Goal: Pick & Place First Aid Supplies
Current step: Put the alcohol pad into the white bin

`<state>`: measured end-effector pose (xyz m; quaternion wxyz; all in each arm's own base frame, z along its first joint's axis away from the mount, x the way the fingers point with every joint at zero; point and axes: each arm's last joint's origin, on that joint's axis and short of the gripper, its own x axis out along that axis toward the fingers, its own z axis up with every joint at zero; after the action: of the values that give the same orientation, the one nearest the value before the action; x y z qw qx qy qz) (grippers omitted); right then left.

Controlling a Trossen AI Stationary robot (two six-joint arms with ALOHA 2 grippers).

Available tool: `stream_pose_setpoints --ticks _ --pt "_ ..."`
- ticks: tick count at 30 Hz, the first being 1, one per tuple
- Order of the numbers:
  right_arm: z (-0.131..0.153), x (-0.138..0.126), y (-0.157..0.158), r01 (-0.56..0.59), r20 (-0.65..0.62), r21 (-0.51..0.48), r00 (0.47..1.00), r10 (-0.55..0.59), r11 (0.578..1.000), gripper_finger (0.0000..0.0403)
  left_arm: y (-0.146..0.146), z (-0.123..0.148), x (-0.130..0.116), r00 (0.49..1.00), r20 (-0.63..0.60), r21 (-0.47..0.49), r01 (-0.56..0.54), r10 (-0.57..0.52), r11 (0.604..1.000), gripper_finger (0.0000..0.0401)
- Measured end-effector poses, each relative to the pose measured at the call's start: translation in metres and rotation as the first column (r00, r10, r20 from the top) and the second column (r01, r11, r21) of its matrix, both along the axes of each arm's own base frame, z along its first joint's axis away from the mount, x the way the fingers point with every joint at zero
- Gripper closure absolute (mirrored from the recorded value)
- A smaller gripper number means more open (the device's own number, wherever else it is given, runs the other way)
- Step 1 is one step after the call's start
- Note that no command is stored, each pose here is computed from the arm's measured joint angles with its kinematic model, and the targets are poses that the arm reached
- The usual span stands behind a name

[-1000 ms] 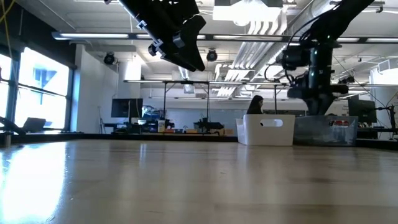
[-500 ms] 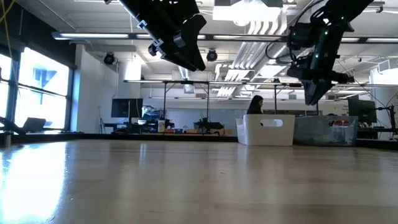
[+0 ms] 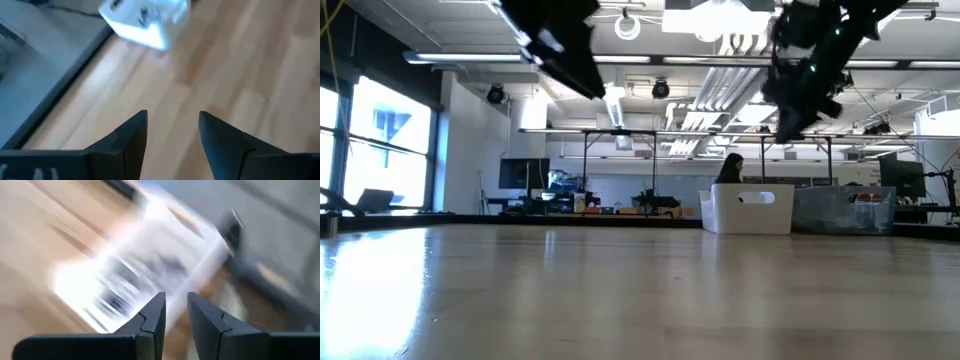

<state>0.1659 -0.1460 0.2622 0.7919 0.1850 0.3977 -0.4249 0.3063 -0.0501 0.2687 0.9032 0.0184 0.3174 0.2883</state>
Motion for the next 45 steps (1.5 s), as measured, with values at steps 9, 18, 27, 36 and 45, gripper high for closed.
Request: stream_pose_setpoints --ticks 9,18,27,36,45 --pt "0.038 0.068 0.049 -0.517 0.236 -0.416 0.733 0.638 0.748 0.0330 -0.063 -0.015 -0.062 0.953 -0.291 -0.408 -0.042 -0.086 0.912 0.0227" --pt "0.026 0.109 0.073 -0.604 0.215 -0.513 0.597 0.773 0.610 0.0330 -0.115 -0.033 -0.106 0.875 -0.485 -0.627 -0.351 0.005 0.696 0.0227" --pt "0.002 0.128 0.071 -0.646 0.166 -0.488 0.592 0.789 0.587 0.0330 -0.138 -0.087 -0.144 0.703 -0.711 -0.647 -0.648 -0.013 0.403 0.0227" --pt "0.002 0.132 0.070 -0.629 0.179 -0.513 0.587 0.790 0.584 0.0330 -0.141 -0.099 -0.161 0.652 -0.758 -0.593 -0.703 0.023 0.393 0.0227" --pt "0.002 0.132 0.070 -0.618 0.213 -0.495 0.595 0.775 0.611 0.0330 -0.122 -0.105 -0.166 0.584 -0.812 -0.536 -0.740 -0.007 0.407 0.0227"
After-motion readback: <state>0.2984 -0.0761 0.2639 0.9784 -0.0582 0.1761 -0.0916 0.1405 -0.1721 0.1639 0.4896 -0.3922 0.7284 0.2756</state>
